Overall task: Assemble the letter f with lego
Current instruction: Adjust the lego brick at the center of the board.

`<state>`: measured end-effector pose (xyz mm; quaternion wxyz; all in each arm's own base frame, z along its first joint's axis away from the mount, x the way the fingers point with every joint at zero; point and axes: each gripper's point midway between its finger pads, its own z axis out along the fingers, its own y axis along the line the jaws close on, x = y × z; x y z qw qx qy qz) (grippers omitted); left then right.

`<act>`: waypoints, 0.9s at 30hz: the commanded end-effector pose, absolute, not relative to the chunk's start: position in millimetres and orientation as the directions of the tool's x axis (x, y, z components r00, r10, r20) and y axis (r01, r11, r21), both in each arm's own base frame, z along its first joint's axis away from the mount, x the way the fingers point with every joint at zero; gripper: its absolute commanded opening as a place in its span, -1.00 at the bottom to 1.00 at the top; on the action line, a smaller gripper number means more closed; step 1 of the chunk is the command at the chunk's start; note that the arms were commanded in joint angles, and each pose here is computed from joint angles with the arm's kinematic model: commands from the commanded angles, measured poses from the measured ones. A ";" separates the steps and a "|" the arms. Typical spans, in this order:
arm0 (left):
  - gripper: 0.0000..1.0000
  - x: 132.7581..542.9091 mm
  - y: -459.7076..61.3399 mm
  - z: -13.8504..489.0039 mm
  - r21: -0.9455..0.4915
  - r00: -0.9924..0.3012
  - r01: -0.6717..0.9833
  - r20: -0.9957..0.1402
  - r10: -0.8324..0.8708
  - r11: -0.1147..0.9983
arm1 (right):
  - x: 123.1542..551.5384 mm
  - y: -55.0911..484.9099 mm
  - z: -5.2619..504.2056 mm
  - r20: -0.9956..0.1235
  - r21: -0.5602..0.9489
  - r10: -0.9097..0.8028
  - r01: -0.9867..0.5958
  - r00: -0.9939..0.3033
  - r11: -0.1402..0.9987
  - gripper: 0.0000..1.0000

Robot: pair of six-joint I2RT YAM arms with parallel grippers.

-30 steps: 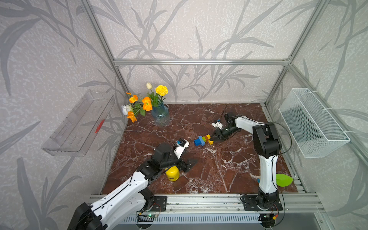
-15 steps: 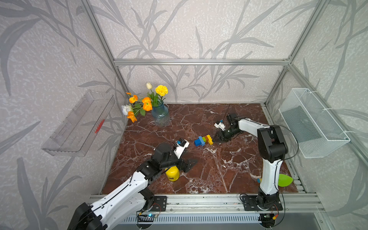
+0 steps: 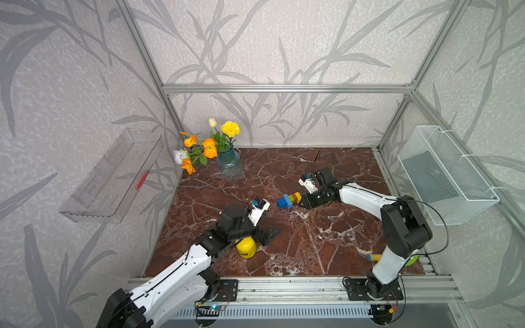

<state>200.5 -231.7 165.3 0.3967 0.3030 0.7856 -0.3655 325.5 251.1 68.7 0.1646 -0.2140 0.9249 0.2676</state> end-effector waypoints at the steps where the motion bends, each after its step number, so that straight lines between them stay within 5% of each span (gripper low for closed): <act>1: 0.99 201.6 -233.1 170.1 -0.322 -0.490 0.772 -0.851 0.189 0.548 | 345.8 251.9 76.5 -0.521 0.362 -0.241 -0.467 -0.819 0.807 -0.45; 27: 0.99 200.9 -232.7 169.4 -0.328 -0.493 0.769 -0.851 0.183 0.549 | 336.2 253.3 30.3 -0.434 0.312 -0.301 -0.455 -0.849 0.834 -0.69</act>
